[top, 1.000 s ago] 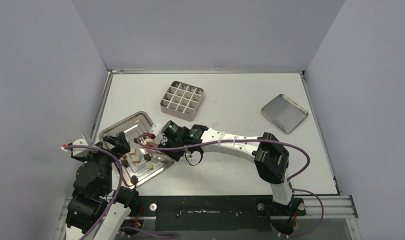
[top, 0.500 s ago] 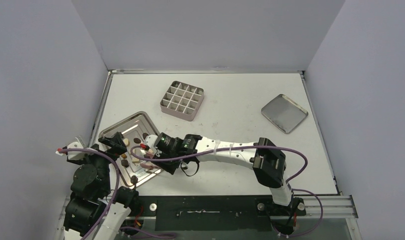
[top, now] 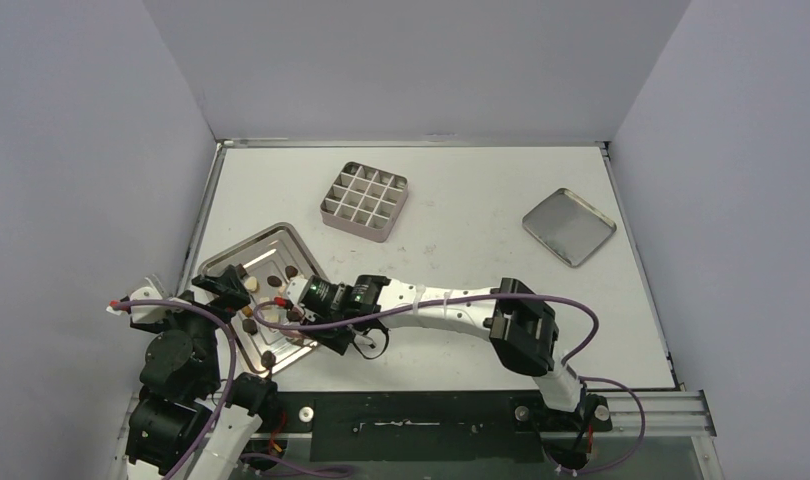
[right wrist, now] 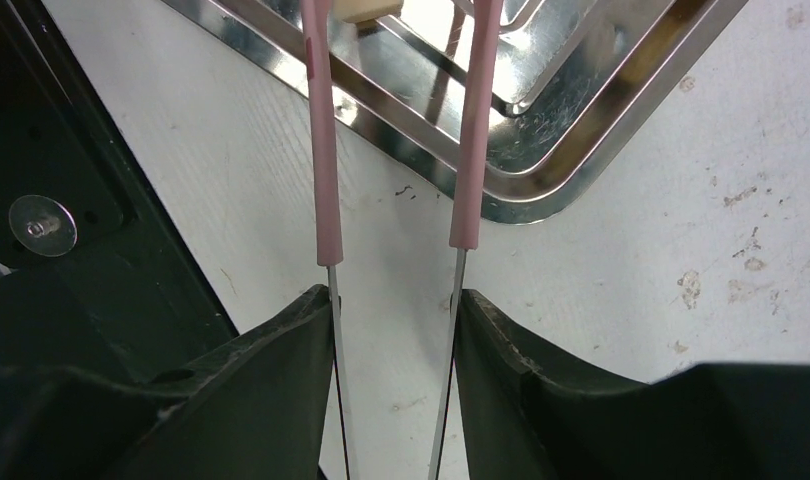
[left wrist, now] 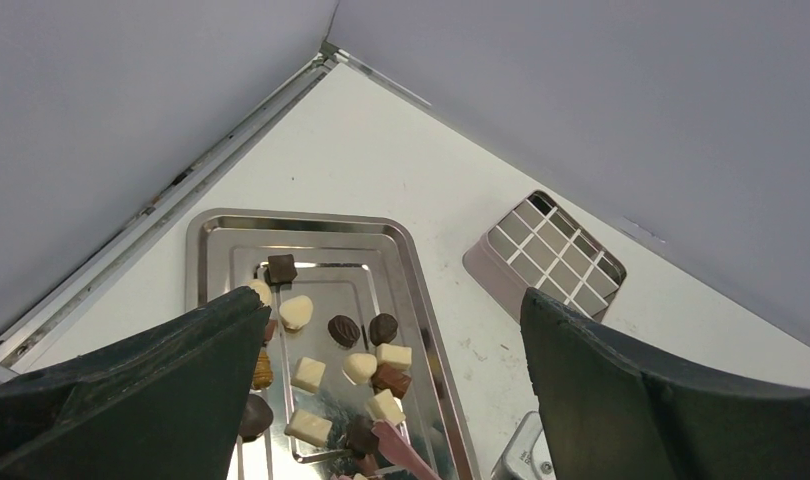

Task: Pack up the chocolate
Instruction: Pick up the fake chocolate from the plate.

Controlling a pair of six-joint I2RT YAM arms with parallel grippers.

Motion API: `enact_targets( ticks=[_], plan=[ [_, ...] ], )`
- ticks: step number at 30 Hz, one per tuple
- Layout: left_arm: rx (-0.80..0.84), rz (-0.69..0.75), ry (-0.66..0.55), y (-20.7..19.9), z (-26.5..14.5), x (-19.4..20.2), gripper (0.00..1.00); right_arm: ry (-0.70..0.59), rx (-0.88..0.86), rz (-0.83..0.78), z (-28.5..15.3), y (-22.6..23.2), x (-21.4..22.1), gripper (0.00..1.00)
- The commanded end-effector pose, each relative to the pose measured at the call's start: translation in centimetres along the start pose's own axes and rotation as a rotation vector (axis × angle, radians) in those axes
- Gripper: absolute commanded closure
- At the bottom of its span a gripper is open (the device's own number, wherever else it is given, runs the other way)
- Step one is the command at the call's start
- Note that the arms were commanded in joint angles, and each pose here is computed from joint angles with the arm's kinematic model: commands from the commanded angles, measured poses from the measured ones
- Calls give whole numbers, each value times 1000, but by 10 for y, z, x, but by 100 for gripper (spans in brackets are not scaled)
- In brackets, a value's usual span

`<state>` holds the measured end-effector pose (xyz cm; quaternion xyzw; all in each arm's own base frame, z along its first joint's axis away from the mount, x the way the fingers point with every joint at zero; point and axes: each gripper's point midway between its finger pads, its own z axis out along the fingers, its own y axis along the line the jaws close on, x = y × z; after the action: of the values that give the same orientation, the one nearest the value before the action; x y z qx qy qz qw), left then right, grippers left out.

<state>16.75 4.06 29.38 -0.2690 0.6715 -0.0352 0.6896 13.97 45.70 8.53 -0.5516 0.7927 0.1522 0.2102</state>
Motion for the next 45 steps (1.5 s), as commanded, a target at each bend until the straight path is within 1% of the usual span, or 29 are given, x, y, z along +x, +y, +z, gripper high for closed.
enact_targets(
  ticks=[1, 10, 14, 25, 32, 39, 45],
  plan=[
    [-9, -28, -34, 1, -4, -15, 2, -34, 37, -8, -8, 1, -16, 56],
    [-10, -29, -33, 1, -4, -14, 3, -47, 37, -12, -20, 6, -17, 56],
    [-9, -31, -34, 1, -4, -14, 3, -72, 9, -7, -26, 11, -20, 56],
    [-11, -30, -32, 1, -4, -14, 3, -79, -40, -17, -20, 24, -22, 57],
    [-12, -32, -33, 2, -4, -14, 3, -25, 38, -10, -12, 11, -11, 57],
    [-12, -34, -35, 1, -4, -15, 3, -21, 44, -2, -20, 9, -8, 58],
    [-11, -34, -36, 2, -5, -15, 3, -45, -28, -24, -26, 24, -11, 59]
  ],
)
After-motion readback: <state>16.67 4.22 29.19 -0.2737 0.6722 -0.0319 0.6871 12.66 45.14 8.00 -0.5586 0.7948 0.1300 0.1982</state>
